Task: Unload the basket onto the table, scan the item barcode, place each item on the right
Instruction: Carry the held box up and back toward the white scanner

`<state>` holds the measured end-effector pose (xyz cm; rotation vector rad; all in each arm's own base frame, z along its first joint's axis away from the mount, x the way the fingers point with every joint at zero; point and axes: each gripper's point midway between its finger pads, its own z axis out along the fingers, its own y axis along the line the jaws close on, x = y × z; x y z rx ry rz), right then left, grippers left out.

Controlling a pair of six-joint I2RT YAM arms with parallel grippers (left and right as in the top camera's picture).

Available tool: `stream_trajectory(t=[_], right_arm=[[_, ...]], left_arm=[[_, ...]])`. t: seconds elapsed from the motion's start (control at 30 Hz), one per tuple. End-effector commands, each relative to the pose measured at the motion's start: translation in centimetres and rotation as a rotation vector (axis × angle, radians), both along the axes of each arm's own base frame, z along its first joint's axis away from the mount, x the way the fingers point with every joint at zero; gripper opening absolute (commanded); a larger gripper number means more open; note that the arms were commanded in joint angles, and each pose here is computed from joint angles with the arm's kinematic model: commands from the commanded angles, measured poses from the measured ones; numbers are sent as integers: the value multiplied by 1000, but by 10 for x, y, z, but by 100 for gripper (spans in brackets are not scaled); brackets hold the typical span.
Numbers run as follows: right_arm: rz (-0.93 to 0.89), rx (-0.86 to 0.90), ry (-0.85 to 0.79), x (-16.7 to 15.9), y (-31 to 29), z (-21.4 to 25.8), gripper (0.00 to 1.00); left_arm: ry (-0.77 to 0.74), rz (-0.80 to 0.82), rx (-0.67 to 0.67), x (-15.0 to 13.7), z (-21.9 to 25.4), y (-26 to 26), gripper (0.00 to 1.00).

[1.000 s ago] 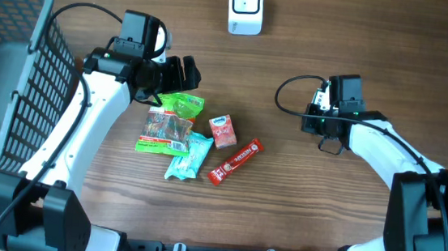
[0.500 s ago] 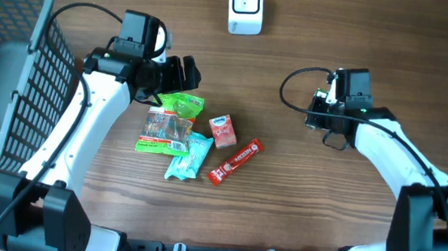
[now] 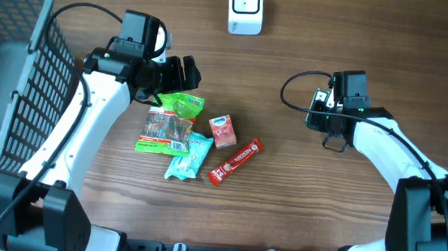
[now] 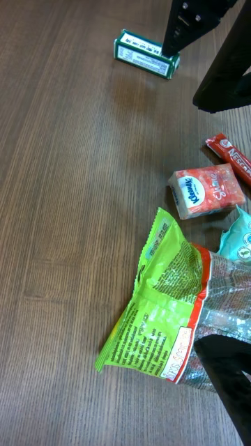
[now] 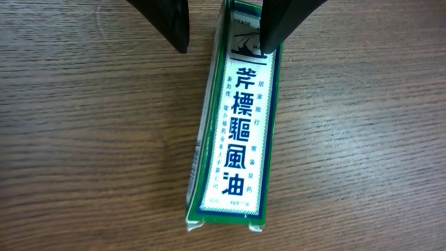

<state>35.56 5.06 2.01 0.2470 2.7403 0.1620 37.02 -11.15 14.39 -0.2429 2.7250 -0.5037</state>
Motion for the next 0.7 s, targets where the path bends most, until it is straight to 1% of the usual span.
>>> stream_trajectory(t=[0.0, 0.23, 0.37, 0.67], right_arm=[[17, 50, 42, -7, 9, -11, 34], [16, 50, 59, -11, 9, -16, 34], [33, 96, 58, -11, 17, -15, 34], [12, 106, 58, -11, 17, -14, 34]], left_arm=[[-24, -9, 5, 1, 6, 2, 100], [-24, -9, 5, 1, 6, 2, 100], [-24, -9, 5, 1, 6, 2, 100], [-24, -9, 5, 1, 6, 2, 100]])
